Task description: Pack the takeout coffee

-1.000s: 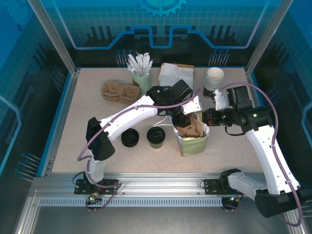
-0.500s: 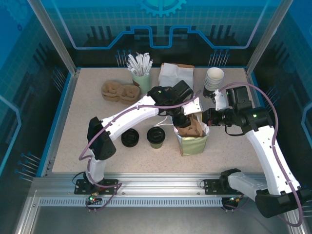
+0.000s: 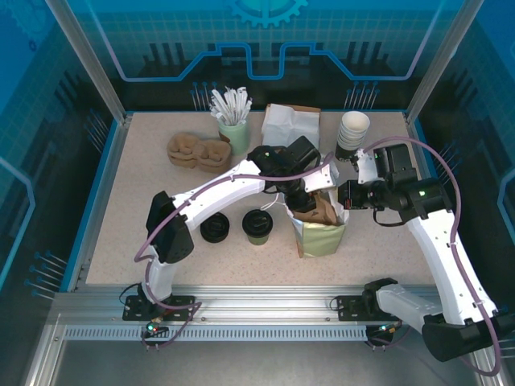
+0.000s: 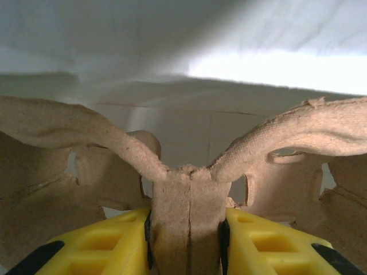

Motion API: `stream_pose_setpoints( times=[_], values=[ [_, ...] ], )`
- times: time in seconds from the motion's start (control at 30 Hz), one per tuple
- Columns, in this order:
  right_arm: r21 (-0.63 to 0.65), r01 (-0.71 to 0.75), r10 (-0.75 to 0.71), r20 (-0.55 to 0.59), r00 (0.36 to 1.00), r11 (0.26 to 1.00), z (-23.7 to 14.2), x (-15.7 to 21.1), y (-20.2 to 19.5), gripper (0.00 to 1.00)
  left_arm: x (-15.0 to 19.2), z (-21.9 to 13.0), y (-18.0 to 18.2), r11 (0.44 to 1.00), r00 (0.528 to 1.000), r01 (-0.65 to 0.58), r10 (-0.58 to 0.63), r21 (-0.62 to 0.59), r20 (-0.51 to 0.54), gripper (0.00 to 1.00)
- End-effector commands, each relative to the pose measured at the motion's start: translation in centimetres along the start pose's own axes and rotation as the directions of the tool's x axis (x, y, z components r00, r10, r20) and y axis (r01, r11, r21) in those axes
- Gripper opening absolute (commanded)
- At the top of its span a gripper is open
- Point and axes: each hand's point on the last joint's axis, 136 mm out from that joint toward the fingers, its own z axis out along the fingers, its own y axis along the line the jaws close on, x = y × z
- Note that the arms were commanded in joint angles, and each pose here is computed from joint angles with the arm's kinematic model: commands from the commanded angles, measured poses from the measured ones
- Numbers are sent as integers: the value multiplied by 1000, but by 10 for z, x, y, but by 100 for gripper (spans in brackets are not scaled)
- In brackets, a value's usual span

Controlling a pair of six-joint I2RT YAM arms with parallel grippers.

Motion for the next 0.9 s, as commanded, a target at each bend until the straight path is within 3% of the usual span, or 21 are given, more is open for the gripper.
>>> stream_pose_setpoints(
  times=[0.0, 0.87],
  values=[
    [71, 22, -23, 12, 1000, 997, -10, 2, -7, 0, 8, 18, -8, 998, 999, -18, 20, 53, -28, 35],
    [152, 17, -26, 52, 998, 988, -18, -3, -13, 0, 10, 47, -29, 991, 995, -42, 53, 125, -86, 36]
  ],
)
